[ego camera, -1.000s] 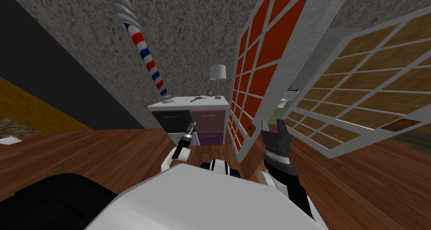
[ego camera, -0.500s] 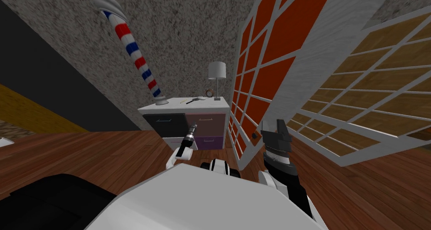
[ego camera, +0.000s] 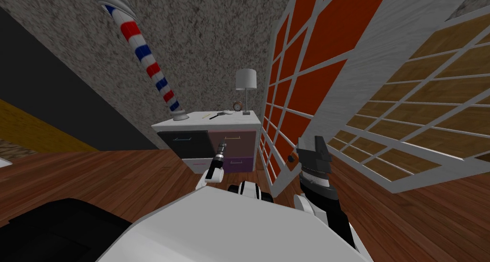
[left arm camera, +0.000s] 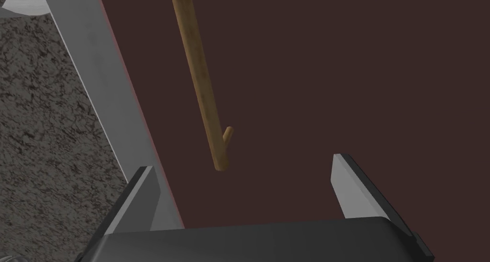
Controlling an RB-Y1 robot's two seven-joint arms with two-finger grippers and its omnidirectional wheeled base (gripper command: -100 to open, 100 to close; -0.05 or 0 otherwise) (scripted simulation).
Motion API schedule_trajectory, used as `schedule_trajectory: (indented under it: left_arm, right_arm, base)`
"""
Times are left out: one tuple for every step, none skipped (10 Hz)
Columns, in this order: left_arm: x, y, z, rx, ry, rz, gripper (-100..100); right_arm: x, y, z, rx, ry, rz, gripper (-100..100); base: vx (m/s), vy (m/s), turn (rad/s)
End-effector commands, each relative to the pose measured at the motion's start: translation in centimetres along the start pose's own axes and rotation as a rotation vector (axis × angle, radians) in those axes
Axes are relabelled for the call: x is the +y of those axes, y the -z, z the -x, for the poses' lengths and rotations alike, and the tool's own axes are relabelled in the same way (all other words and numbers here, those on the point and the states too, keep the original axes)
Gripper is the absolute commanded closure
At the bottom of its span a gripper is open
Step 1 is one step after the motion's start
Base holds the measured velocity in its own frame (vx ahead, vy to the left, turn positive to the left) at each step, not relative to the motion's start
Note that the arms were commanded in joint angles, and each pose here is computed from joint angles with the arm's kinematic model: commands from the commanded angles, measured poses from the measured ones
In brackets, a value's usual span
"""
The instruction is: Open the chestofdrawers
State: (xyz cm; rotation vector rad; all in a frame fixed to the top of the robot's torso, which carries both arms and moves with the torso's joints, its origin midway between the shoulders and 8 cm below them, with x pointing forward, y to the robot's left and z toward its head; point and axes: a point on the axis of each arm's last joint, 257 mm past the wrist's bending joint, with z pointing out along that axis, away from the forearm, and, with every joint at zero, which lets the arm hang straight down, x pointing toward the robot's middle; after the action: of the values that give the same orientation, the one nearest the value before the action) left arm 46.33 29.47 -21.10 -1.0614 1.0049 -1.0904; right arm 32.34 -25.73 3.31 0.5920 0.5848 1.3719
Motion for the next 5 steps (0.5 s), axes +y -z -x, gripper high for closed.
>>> schedule_trajectory:
  left_arm:
    - [-0.68,-0.37,0.12,-0.003,0.001,0.001,-100]
    - [-0.99,-0.53,0.18,-0.004,0.000,0.001,-100]
    - [-0.78,-0.36,0.09,-0.003,0.001,-0.001,-100]
    - [-0.08,-0.06,-0.02,-0.001,0.002,0.001,100]
    - [-0.37,-0.25,-0.01,-0.002,0.001,0.003,100]
  right_arm:
    - [0.00,0.00,0.00,0.000,0.000,0.000,0]
    - [0.00,0.00,0.00,0.000,0.000,0.000,0]
    - [0.00,0.00,0.00,0.000,0.000,0.000,0]
    - [0.00,0.00,0.00,0.000,0.000,0.000,0]
    - [0.00,0.00,0.00,0.000,0.000,0.000,0]
  base:
    - [0.059,0.006,-0.019]
    - [0.097,0.024,-0.015]
    - [0.044,0.014,-0.003]
    - [-0.054,-0.015,0.024]
    - [-0.025,-0.005,0.013]
